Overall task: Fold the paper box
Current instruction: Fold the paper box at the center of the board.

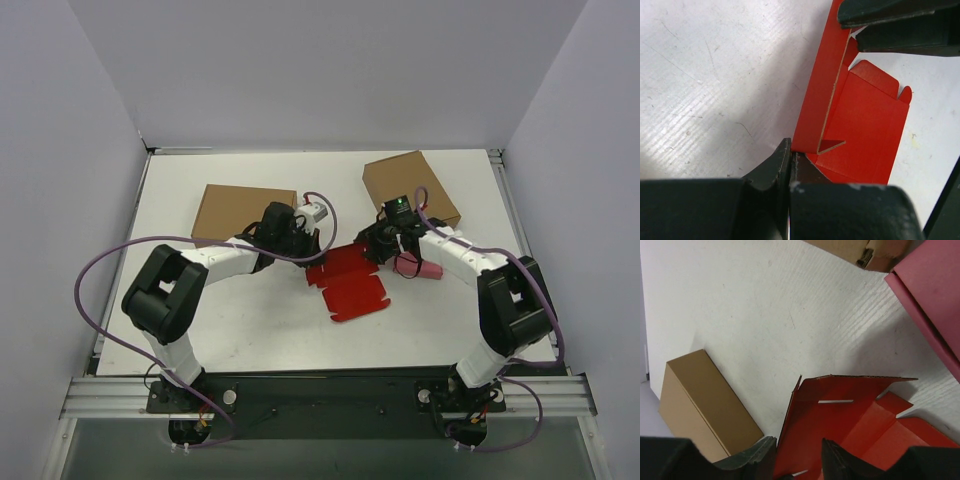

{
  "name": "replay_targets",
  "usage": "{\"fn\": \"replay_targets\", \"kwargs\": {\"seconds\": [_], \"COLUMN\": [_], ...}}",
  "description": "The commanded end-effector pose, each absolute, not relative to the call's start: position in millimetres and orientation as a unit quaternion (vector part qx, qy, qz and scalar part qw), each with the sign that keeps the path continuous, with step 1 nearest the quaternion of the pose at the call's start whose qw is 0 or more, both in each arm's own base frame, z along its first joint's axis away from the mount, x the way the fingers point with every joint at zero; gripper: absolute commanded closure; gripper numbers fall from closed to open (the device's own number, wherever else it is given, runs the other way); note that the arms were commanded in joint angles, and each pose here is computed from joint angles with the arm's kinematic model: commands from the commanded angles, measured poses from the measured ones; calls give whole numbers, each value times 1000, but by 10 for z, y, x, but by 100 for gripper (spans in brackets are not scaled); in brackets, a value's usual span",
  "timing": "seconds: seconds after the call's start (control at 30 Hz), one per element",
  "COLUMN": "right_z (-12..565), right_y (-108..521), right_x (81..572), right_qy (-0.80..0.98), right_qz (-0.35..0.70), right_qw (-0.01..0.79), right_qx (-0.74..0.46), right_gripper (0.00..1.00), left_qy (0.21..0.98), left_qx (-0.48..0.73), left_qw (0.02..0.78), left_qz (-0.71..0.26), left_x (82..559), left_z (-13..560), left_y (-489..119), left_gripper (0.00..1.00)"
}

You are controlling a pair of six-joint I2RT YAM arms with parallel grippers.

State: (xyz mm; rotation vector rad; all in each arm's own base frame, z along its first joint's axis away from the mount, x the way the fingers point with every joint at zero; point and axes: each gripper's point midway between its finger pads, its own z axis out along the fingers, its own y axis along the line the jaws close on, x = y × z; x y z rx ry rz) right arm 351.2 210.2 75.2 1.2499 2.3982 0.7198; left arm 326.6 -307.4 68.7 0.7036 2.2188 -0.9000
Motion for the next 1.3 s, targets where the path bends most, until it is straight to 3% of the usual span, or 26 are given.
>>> {"fn": "replay_targets", "kwargs": {"seconds": [0.0,0.6,0.9,1.0,1.27], "right_z": [879,1232,989,950,817], "right_y": [1865,2272,2309,2320,2240], "right_x": [3390,3654,3762,3755,3686], "right_qy": [864,826,828,830,830], "right_qz": [202,302,291,290,278], "right_qw": [189,208,196,192,192], "right_qx": [421,428,438,436,444], "right_gripper": [54,47,48,50,78], "left_qy": [824,818,812,812,813], "left_qx": [302,375,388,389,378], "left_qw": [382,374,377,377,373], "left_qz": [-290,-225,-219,-216,-238], "left_x": [3559,3481,3475,3482,3477], "left_z": [926,872,887,886,897], "left_y": [-2978,-2966,-2988,-2986,-3061], "left_gripper": [100,100,100,100,100]}}
